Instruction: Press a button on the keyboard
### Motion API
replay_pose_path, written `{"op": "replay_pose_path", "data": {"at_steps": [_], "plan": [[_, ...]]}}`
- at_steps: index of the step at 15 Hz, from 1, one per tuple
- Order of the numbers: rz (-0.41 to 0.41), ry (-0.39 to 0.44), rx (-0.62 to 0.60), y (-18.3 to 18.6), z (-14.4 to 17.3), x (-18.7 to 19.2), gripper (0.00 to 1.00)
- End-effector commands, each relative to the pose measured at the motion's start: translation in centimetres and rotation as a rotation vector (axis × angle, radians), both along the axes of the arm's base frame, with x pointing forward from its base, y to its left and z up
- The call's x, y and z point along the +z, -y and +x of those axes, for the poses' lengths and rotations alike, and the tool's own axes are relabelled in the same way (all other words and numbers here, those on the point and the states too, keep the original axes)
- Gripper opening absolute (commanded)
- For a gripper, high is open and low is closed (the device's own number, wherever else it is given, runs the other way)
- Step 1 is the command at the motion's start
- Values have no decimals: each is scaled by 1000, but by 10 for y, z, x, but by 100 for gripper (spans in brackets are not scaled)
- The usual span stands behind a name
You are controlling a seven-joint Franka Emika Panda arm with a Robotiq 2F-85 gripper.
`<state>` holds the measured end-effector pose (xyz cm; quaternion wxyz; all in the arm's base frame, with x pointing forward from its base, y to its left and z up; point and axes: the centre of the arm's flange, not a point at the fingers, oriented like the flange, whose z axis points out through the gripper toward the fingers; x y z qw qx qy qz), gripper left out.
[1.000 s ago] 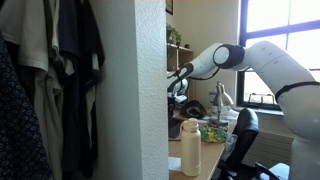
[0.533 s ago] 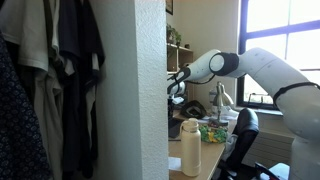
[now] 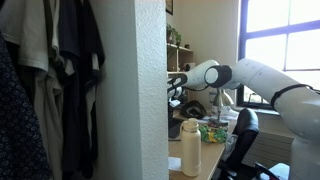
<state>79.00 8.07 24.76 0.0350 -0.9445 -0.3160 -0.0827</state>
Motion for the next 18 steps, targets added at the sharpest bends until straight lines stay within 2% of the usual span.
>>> {"op": "replay_pose_path", "data": {"at_steps": [1,7,9,12,16,18], "plan": [[20,-16,38,-5,35,-4,69],[31,-33,75,-13,42,-14,22],[28,-23,90,-15,43,-18,9],[30,1,119,-15,47,-23,1],[46,8,137,-12,53,-32,8],[51,9,140,-12,54,-35,8]]}}
